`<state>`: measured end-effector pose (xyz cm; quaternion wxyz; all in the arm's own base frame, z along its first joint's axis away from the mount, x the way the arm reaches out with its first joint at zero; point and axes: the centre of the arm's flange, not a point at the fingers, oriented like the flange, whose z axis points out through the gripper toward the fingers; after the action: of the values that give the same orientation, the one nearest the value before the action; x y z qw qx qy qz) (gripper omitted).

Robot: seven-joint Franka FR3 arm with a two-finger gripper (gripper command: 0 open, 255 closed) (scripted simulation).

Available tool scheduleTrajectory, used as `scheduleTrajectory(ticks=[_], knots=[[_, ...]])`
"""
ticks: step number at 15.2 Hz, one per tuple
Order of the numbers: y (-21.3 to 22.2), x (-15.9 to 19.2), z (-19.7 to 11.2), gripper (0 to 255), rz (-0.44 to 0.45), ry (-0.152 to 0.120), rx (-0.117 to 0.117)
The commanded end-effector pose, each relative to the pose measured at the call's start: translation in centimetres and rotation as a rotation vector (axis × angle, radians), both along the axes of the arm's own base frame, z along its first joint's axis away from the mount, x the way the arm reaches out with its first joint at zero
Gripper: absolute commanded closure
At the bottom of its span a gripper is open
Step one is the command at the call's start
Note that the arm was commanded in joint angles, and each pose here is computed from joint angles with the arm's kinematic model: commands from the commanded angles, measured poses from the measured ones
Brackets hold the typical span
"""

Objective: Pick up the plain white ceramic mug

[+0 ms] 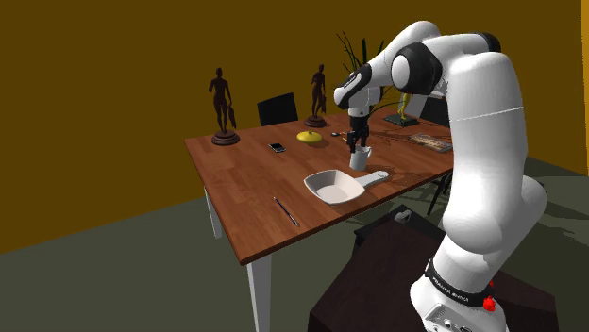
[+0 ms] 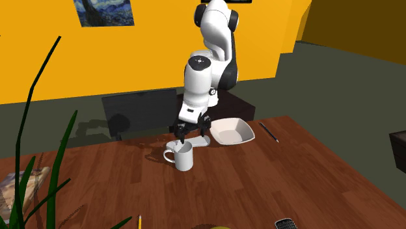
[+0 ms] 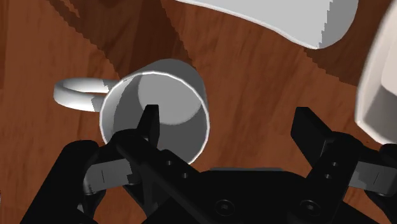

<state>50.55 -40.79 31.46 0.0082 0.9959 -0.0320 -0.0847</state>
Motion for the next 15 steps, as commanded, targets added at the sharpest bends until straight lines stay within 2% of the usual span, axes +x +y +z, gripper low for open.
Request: scheduleTrajectory(ticks=[1, 8, 10, 11, 15], knots=[[-1.3, 0.5, -0.5, 0, -0.003, 0.0, -0.003], [-1.3, 0.5, -4.5, 0, -0.003, 0.0, -0.003], [-1.3, 0.5, -4.5, 0, -0.003, 0.0, -0.003], [-1.3, 0.4, -4.5, 255, -0.003, 0.0, -0.003], [-1.3, 0.4, -4.5, 255, -0.003, 0.0, -0.003]])
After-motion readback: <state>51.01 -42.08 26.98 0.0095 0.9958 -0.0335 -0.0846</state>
